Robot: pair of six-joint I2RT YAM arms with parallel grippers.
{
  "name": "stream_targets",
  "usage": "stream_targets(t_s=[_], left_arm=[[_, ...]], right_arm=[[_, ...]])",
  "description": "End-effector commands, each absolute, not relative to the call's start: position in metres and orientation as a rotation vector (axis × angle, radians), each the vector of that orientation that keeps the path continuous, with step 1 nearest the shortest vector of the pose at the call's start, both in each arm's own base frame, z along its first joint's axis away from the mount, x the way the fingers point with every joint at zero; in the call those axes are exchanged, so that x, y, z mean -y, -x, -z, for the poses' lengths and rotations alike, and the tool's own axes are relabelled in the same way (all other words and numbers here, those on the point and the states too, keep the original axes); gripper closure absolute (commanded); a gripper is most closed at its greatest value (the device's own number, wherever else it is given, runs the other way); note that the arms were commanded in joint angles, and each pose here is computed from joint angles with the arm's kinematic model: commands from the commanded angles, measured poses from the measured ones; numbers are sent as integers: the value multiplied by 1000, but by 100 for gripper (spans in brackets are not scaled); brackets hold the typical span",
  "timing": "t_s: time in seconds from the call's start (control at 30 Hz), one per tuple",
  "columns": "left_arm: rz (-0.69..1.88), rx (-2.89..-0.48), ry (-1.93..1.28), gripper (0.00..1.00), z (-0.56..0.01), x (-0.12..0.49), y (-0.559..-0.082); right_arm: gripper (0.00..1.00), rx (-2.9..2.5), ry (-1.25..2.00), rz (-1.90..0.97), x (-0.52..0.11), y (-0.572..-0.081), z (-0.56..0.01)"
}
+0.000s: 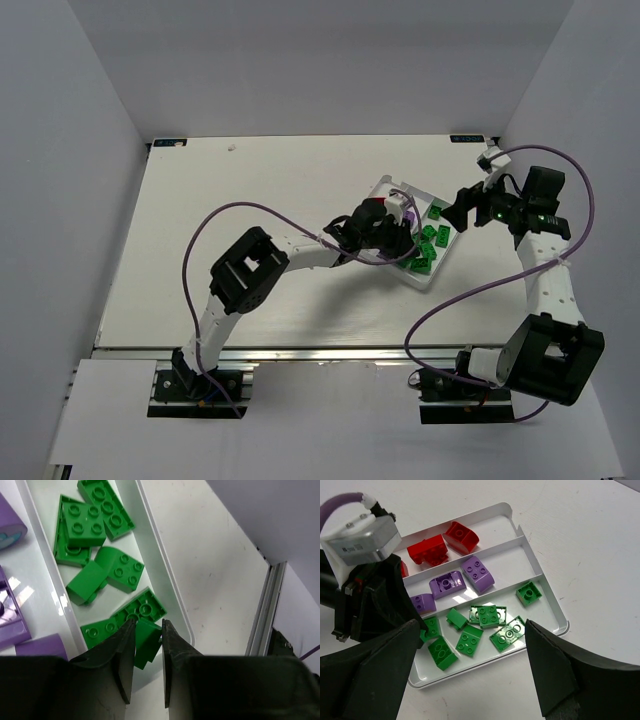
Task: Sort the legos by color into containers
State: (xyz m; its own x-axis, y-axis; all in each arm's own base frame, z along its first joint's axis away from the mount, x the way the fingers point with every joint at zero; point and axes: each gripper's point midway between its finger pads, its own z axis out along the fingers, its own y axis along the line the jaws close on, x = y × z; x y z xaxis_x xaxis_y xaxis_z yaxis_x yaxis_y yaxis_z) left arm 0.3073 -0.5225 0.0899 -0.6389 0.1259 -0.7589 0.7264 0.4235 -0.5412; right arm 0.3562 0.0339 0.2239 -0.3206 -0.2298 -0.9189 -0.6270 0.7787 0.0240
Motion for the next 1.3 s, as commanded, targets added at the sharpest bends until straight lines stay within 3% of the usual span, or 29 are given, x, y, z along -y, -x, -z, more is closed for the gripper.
stream_targets(t_s=[0.0, 0.1, 0.23, 0.4, 0.7, 0.8, 0.87, 1.27], left_arm=[[1253, -1947, -676, 84, -130, 538, -318], [1234, -1960, -660, 71, -124, 543, -321], [1206, -1963, -658, 46, -122, 551, -323], [1188, -1972, -645, 32, -124, 555, -327], [1019, -1912, -535, 30, -183, 508, -354], [916, -1896, -468, 19, -208, 463, -361], [828, -1852, -400, 2, -239, 427, -365], [595, -1898, -169, 2, -265, 267, -339]], right_arm=[[11, -1879, 651, -452, -32, -351, -227], [11, -1892, 648, -452, -30, -349, -222], [11, -1896, 654, -453, -29, -347, -221], [10, -1890, 655, -451, -28, -347, -225], [11, -1868, 618, -426, -21, -353, -248], [11, -1866, 573, -405, -16, -360, -258], [11, -1883, 527, -392, -11, -366, -265], [11, -1893, 368, -471, -10, -381, -282]])
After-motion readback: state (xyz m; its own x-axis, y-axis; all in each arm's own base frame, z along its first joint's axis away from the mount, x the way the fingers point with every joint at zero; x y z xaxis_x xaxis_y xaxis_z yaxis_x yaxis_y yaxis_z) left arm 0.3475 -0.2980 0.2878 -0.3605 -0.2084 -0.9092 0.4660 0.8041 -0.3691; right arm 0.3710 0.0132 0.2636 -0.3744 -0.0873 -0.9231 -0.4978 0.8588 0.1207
